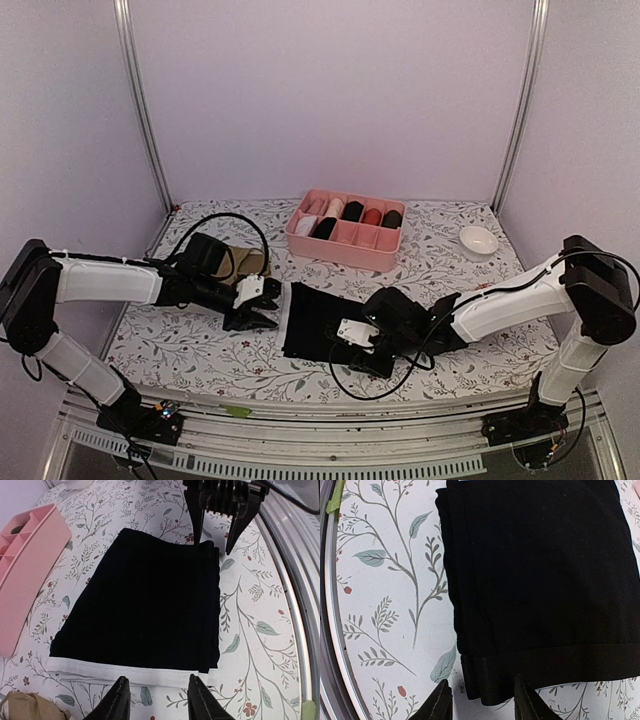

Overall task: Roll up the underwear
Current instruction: Pick up the underwear from the center of the board.

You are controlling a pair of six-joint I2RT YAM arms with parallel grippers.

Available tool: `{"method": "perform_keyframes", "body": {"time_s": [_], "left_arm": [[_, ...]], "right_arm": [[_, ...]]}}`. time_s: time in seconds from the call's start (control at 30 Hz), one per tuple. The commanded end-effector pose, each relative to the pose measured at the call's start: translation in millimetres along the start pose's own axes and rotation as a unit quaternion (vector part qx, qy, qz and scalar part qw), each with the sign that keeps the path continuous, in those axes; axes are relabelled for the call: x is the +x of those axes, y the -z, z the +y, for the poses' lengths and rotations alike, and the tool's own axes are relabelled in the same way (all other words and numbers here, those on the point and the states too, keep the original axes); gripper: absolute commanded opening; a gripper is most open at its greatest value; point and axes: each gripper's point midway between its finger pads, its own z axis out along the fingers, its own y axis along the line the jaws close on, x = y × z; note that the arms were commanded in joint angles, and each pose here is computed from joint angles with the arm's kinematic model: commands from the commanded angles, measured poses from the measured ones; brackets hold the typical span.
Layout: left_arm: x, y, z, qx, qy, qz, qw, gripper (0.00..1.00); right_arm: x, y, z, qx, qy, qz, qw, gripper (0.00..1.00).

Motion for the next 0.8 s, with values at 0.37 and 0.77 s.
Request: {"method": "perform_keyframes", "body": {"time_s": [0.37,0.77], "left_arm": [[9,0,11,-0.005,-0.037,0.028,0.999,0.38],[27,-21,-39,0.064,-0.15,0.065,0.984,0.3]], "right_arm": [[39,-26,12,-0.012,0.049,0.074,0.996,0.23],[35,-15,12,-0.012,0.051,0.068,0.996,0.0]]}}
